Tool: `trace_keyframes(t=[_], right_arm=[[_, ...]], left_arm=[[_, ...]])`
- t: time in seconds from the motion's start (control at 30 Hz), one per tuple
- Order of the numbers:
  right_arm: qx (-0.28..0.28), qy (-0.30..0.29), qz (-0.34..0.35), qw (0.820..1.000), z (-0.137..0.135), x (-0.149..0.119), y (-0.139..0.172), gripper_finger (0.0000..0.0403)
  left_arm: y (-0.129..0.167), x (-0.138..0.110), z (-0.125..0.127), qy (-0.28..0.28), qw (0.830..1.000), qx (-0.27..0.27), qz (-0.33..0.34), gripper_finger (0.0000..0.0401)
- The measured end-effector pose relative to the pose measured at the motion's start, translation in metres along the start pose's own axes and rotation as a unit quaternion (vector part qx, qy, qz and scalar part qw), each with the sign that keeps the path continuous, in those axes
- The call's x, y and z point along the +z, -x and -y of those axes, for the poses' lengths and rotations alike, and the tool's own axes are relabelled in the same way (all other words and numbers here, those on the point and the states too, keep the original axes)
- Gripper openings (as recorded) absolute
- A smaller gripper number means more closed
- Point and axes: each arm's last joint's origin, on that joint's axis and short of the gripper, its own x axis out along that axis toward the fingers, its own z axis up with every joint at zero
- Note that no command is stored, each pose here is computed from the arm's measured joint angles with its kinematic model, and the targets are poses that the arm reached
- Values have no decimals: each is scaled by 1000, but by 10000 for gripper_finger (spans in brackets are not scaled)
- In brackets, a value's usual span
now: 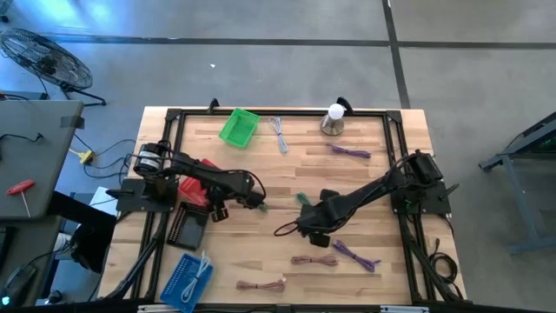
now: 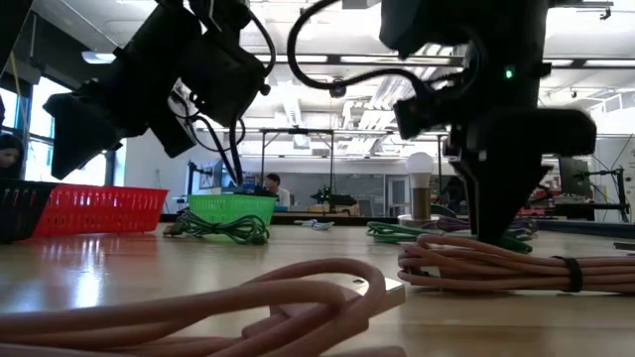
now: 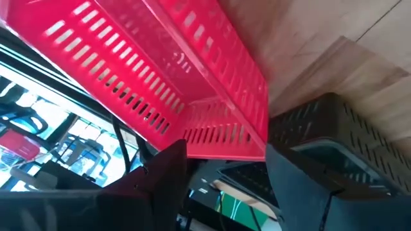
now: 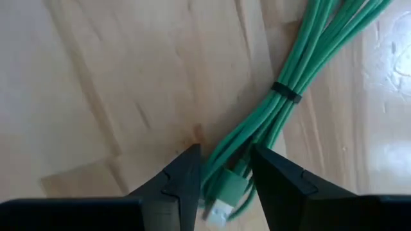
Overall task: Pick & Place USB Port
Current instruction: Put the right green charger cable into the green bin
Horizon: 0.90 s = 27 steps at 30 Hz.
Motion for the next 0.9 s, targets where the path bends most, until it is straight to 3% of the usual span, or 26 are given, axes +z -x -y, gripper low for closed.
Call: trace_keyframes(t=[0.53, 0.6, 0.73, 0.9], right_arm=[[8, 1, 13, 1000, 21, -7, -26, 123], [7, 13, 15, 1000, 21, -7, -25, 104], [-7, 31, 19, 999, 22, -7, -25, 25], [-22, 44, 30, 998, 21, -7, -24, 8]], left_arm=[[0, 0, 1, 0, 1000, 1, 2, 204], [0, 0, 1, 0, 1000, 1, 2, 204], [0, 2, 2, 13, 1000, -6, 12, 204], [0, 8, 4, 30, 998, 3, 55, 204]])
